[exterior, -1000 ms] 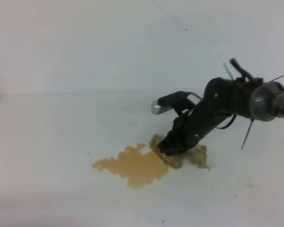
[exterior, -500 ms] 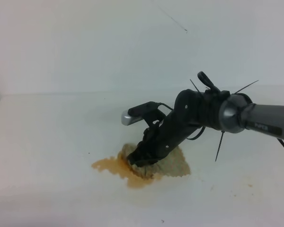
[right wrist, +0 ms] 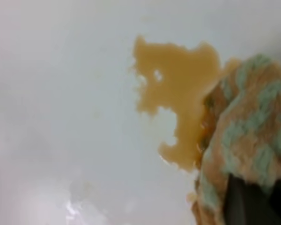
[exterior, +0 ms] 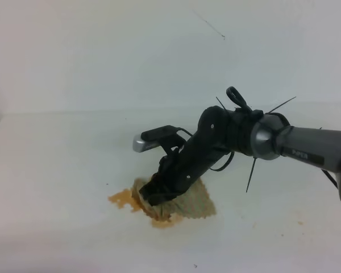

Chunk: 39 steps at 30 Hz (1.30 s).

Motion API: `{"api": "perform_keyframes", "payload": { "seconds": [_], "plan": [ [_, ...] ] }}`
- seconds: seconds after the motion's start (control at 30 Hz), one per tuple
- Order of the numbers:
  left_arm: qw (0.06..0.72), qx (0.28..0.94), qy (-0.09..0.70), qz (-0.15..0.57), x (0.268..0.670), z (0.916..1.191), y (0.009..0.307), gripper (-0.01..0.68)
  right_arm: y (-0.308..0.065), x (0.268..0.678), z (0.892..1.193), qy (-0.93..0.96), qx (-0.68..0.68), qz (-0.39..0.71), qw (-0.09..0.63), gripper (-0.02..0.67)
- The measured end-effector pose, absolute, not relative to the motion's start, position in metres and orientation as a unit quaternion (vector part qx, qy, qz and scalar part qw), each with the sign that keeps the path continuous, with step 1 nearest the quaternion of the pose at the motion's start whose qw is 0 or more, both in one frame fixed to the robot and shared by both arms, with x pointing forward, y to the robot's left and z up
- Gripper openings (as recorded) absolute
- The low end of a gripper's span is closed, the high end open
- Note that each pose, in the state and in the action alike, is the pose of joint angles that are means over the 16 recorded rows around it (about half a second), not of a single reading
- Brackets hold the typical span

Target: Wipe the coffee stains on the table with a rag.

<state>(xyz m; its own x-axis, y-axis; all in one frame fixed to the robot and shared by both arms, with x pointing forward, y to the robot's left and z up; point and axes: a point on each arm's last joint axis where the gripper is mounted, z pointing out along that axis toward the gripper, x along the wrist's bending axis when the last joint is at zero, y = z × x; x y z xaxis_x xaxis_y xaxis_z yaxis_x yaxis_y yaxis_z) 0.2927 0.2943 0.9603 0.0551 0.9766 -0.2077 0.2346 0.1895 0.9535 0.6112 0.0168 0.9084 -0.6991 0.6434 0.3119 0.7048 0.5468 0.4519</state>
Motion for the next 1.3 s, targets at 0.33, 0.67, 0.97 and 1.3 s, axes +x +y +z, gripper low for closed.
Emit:
{"api": "perform_keyframes", "payload": {
  "seconds": [0.33,0.67,0.97,1.3],
  "plan": [
    [0.506,0.521,0.582,0.366,0.293,0.96,0.294,-0.003,0.041,0.615,0.954,-0.867,-0.358,-0.338,0.081,0.007],
    [0.506,0.521,0.582,0.366,0.293,0.96,0.294,-0.003,0.057,0.613,0.952,-0.868,-0.334,-0.354,0.098,0.021],
    [0.506,0.521,0.582,0.366,0.293,0.96,0.294,-0.003,0.053,0.619,0.92,-0.89,-0.326,-0.307,0.08,0.152],
    [0.506,0.521,0.582,0.366,0.293,0.96,0.294,-0.003,0.063,0.612,0.938,-0.93,-0.242,-0.275,0.029,0.333]
  ]
}}
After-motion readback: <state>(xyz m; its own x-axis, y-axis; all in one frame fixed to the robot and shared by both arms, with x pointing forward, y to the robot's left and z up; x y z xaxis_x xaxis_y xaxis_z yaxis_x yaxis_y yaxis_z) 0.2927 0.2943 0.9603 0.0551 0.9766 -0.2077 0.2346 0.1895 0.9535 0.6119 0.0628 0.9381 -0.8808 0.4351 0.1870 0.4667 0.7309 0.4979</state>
